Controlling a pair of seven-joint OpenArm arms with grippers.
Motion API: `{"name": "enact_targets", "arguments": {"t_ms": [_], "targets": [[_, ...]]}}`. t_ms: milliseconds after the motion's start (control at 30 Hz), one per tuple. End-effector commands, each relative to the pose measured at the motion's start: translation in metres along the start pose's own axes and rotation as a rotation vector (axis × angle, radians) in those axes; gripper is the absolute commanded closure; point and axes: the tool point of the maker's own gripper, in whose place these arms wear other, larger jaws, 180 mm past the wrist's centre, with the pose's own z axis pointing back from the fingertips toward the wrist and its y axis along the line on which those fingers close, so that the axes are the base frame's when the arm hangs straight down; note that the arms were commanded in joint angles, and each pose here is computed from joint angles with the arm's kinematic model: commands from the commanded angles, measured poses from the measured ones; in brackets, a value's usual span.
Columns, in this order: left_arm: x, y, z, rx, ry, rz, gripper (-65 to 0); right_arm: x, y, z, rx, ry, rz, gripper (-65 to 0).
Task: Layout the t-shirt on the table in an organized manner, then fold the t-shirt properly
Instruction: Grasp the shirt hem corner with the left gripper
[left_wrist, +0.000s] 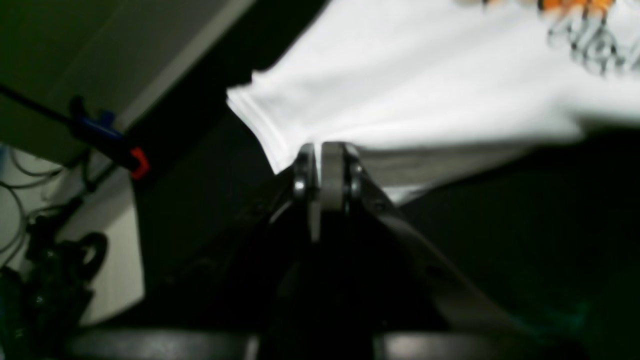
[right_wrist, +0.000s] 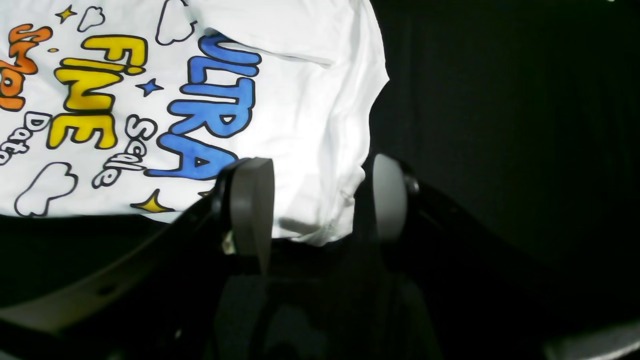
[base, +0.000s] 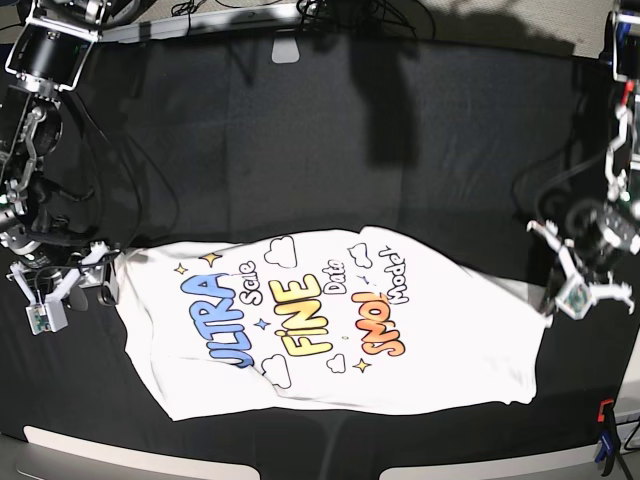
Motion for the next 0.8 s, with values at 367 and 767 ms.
{"name": "enact_targets", "arguments": {"t_ms": [367, 767], "targets": [[0.015, 0.085, -0.085, 0.199, -0.022, 0.232, 0.0, 0.024, 0.000, 0.005, 0.022, -0.082, -0.007, -29.4], [0.015, 0.124, -0.101, 0.291, 0.024, 0.350, -12.5, 0.022, 0.012, 0.000, 0.045, -0.089, -0.038, -29.4]]}}
